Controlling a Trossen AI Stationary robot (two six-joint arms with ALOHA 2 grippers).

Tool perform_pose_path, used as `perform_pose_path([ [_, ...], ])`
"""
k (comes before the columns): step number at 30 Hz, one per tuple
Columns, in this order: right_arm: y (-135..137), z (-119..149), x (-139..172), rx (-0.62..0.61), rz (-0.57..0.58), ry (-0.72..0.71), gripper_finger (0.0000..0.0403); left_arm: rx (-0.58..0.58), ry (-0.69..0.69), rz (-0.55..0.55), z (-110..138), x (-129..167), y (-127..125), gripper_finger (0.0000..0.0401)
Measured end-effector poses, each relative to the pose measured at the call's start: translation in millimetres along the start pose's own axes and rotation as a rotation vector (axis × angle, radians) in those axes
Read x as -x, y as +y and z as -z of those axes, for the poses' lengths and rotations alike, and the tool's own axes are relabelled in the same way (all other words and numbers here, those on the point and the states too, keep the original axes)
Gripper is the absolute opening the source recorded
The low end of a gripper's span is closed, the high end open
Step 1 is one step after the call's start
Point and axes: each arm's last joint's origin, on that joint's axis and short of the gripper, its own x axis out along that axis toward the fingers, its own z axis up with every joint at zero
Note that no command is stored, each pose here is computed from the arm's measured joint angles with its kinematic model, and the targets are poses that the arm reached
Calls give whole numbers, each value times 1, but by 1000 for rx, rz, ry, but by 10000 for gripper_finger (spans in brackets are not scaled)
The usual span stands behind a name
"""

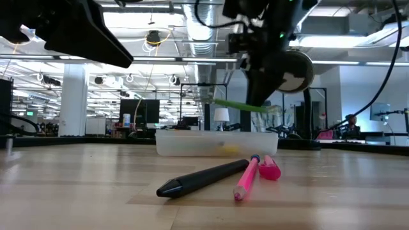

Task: Pick & place school supplies into a supply box
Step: Put the green scissors into the transparent supply box

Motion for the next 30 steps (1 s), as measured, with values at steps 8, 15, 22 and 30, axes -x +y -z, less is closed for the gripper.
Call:
perform_pose_path([
  [8,-17,-2,-16,31,-13,-15,63,9,3,-1,0,0,0,177],
  [15,-15,0,-29,40,-32,31,63,11,11,-6,2,0,1,177],
  [22,-12,-1,-44,23,-42,60,64,18,14,-8,2,0,1,177],
  [30,-11,1,-45,16,-47,76,64,20,18,-9,3,0,1,177],
])
